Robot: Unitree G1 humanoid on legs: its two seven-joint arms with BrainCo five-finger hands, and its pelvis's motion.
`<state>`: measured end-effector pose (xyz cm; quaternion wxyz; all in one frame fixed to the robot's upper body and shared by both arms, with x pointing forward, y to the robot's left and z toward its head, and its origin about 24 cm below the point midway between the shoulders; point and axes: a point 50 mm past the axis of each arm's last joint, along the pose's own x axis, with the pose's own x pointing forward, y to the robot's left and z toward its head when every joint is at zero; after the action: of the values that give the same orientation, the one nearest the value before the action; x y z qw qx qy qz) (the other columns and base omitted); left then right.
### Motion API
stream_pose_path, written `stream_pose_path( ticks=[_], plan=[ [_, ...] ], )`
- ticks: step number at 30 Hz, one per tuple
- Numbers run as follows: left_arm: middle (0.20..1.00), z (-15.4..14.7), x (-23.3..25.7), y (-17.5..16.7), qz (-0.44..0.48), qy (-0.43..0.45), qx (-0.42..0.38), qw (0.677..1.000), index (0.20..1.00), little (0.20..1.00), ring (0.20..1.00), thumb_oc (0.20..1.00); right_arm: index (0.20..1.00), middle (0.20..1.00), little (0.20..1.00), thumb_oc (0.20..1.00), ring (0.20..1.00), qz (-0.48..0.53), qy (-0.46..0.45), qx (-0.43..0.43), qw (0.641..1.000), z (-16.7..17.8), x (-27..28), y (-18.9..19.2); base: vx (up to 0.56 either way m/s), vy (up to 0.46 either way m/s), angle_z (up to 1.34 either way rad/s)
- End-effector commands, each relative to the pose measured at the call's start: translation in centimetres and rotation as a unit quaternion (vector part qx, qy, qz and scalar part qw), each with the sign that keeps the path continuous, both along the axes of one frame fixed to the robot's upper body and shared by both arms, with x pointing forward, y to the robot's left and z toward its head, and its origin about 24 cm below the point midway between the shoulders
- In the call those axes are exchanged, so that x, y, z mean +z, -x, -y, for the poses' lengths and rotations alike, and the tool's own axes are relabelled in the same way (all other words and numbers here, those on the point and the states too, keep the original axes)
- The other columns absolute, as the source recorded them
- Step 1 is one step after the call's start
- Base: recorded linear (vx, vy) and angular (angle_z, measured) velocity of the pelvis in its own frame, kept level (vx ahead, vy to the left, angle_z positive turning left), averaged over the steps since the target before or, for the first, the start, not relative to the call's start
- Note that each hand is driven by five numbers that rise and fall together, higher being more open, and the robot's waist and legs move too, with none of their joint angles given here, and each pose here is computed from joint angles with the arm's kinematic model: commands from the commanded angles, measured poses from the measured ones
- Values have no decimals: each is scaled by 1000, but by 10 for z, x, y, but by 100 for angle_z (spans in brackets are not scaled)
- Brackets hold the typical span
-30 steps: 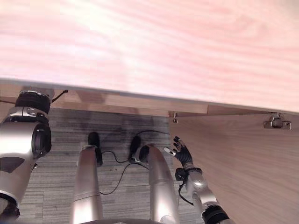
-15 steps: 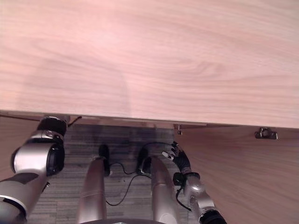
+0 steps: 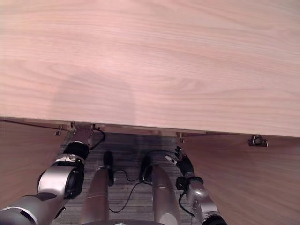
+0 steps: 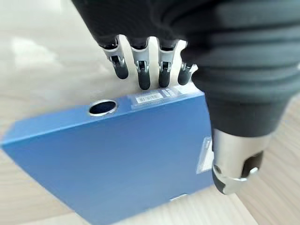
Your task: Put the empty folder in the office cabinet
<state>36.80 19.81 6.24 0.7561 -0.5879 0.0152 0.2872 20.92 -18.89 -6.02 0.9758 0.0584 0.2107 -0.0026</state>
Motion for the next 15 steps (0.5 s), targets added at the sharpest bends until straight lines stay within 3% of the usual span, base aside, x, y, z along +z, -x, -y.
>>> stream_pose_path(
  ticks=[1, 15],
  plan=[
    [1000, -9, 1, 1, 12, -12, 14, 1000, 1000, 1000, 1000, 1000, 1000, 1000, 1000, 1000, 1000, 26, -9, -5, 1000, 3, 9, 5, 0, 0, 0],
    [1000, -4, -68, 41, -78, 31, 20, 996, 1000, 1000, 1000, 1000, 1000, 1000, 1000, 1000, 1000, -5, -18, 6, 1000, -3, -3, 21, 8, 7, 0]
  ],
)
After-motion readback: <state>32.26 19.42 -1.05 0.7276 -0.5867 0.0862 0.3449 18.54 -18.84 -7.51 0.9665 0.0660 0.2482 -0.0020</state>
